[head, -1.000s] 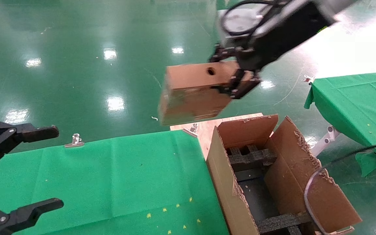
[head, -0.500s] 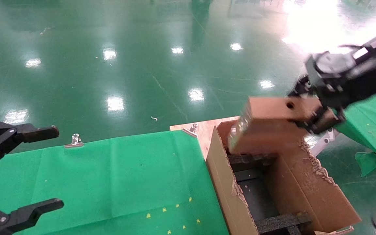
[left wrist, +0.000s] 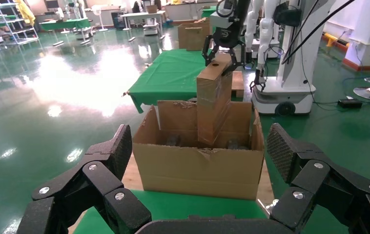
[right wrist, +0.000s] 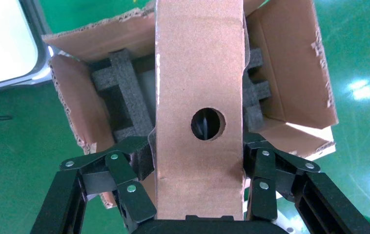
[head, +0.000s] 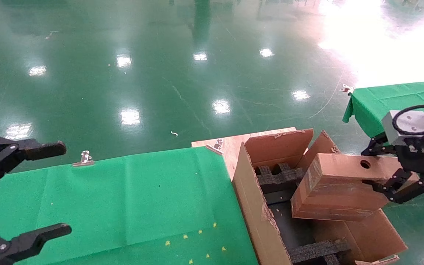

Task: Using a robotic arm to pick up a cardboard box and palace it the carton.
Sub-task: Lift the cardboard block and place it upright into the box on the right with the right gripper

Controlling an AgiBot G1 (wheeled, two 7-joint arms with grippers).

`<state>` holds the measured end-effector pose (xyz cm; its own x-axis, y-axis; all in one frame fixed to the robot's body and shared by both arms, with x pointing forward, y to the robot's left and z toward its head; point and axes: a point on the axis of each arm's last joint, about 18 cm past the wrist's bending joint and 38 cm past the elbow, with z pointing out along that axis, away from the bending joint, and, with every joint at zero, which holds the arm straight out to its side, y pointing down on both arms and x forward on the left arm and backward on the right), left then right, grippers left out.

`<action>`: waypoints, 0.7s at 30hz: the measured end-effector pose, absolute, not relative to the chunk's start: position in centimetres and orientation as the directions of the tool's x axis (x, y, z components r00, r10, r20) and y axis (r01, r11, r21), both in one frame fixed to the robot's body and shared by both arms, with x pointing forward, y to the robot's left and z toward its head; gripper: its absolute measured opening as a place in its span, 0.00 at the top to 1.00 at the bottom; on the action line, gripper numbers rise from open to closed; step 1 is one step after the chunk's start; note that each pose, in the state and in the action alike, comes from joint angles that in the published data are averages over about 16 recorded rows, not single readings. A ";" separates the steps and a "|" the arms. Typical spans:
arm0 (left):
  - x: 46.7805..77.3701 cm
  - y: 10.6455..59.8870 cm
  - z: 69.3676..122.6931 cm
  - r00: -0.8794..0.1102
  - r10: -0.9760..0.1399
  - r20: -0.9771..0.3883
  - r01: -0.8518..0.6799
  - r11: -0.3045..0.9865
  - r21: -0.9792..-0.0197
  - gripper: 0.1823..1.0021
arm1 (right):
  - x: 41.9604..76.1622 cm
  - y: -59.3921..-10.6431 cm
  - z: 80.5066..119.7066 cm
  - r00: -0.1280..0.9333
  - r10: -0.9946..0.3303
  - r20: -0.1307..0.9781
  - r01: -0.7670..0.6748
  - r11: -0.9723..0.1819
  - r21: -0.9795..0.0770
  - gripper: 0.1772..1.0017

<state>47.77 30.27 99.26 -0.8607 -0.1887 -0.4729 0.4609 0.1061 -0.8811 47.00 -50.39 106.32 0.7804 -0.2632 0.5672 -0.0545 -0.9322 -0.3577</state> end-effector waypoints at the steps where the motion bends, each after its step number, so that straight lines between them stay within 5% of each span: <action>1: 47.8 30.3 99.3 -0.861 -0.189 -0.473 0.461 0.106 -0.881 0.00 | 46.9 -50.5 106.2 0.782 -0.264 0.564 -0.058 -0.932 -0.357 0.77; 11: 47.8 30.3 99.3 -0.861 -0.189 -0.473 0.461 0.106 -0.881 0.00 | 47.3 -50.6 105.3 0.782 -0.296 0.549 -0.088 -0.924 -0.372 0.78; 21: 47.8 30.3 99.3 -0.861 -0.189 -0.473 0.461 0.106 -0.881 0.00 | 49.1 -50.5 103.1 0.709 -0.518 0.479 -0.264 -0.824 -0.501 0.78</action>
